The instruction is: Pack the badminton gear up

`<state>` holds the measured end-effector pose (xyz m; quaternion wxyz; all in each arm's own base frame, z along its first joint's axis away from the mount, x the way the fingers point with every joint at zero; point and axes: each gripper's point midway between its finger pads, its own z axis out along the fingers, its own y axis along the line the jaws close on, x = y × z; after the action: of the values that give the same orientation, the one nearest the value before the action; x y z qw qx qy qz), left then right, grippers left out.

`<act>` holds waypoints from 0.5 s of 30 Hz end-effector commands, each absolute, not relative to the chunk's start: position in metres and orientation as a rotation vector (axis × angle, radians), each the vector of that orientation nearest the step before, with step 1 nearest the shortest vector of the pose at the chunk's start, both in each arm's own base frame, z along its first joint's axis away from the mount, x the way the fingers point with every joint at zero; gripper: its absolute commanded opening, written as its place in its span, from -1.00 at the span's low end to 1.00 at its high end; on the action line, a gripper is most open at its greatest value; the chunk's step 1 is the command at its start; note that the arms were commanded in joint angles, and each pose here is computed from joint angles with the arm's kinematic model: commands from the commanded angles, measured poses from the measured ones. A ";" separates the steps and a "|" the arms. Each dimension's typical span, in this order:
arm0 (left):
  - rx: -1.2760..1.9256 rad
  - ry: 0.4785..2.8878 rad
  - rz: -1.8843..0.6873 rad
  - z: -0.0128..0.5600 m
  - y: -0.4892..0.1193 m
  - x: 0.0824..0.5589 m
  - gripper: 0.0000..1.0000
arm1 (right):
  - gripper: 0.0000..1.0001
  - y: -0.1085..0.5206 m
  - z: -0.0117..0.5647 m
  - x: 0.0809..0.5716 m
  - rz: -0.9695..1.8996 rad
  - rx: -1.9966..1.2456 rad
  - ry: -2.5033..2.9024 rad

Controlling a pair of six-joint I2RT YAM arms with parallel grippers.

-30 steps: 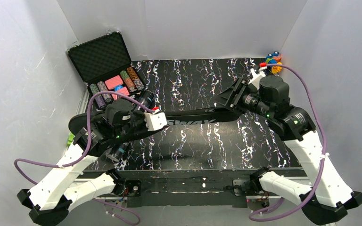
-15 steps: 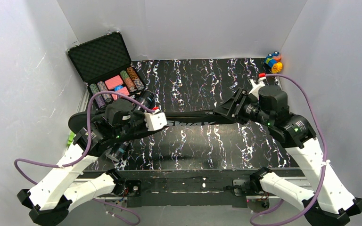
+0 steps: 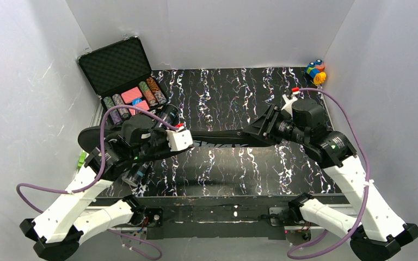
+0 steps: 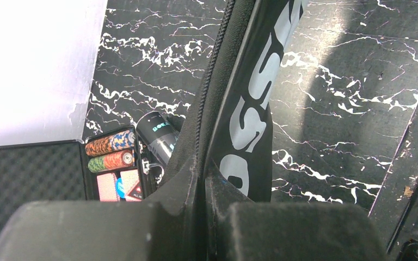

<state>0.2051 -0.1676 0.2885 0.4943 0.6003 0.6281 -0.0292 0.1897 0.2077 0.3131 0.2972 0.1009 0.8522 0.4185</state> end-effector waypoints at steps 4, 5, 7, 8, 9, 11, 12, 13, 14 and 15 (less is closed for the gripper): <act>1.367 1.404 -0.072 0.328 -0.171 0.207 -1.00 | -0.06 0.223 0.315 0.190 1.223 0.265 2.240; 1.368 1.403 -0.072 0.328 -0.171 0.207 -1.00 | -0.08 0.223 0.315 0.191 1.229 0.268 2.238; 1.368 1.405 -0.072 0.328 -0.171 0.207 -1.00 | -0.12 0.225 0.316 0.191 1.244 0.274 2.231; 1.368 1.404 -0.072 0.328 -0.171 0.207 -1.00 | -0.16 0.225 0.317 0.191 1.251 0.277 2.227; 1.368 1.404 -0.072 0.328 -0.171 0.207 -1.00 | -0.19 0.226 0.318 0.191 1.261 0.279 2.222; 1.368 1.405 -0.072 0.328 -0.171 0.207 -1.00 | -0.23 0.228 0.319 0.191 1.279 0.282 2.215; 1.366 1.403 -0.071 0.329 -0.171 0.207 -1.00 | -0.25 0.228 0.319 0.190 1.290 0.283 2.213; 1.366 1.404 -0.072 0.329 -0.171 0.208 -1.00 | -0.27 0.229 0.318 0.190 1.299 0.285 2.213; 1.365 1.404 -0.071 0.329 -0.171 0.207 -1.00 | -0.29 0.230 0.317 0.190 1.305 0.288 2.213; 1.365 1.404 -0.071 0.329 -0.171 0.207 -1.00 | -0.31 0.230 0.316 0.190 1.310 0.292 2.213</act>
<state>0.2048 -0.1665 0.2875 0.4921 0.6013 0.6289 -0.0279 0.1923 0.2222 0.3016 0.2694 0.1174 0.8426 0.4514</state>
